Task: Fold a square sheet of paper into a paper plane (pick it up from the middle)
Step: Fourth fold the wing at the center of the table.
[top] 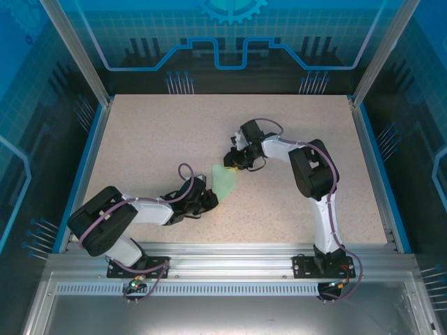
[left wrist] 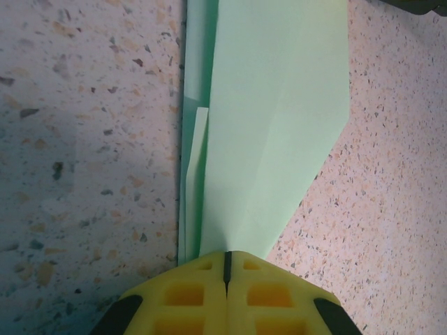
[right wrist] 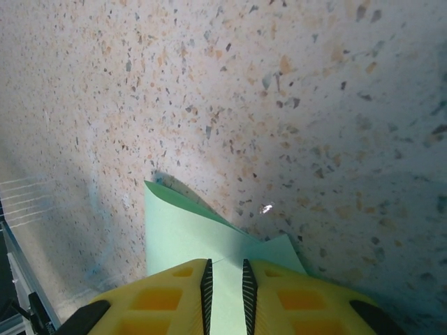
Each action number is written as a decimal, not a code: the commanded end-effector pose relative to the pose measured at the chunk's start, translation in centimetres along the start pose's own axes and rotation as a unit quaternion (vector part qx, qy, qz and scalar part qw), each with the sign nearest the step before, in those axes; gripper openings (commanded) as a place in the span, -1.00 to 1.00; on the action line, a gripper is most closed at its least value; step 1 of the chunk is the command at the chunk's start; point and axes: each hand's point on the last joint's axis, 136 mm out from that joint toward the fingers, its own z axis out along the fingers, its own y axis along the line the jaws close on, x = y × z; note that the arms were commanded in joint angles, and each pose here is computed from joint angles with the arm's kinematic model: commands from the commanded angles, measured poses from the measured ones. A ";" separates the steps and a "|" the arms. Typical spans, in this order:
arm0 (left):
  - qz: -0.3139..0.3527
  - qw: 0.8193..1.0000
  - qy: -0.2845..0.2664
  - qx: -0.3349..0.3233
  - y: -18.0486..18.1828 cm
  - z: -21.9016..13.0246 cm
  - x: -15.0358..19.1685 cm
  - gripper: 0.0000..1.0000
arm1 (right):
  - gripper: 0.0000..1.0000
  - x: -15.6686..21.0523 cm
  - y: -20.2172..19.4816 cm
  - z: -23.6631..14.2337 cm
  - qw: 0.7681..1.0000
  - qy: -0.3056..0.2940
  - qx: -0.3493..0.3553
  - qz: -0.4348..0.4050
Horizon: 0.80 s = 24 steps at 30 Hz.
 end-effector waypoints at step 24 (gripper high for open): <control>-0.004 0.987 0.072 -0.141 7.6 -1.4 4.1 -0.92 | -0.56 4.6 5.8 -3.3 0.997 -0.002 -0.023 -0.075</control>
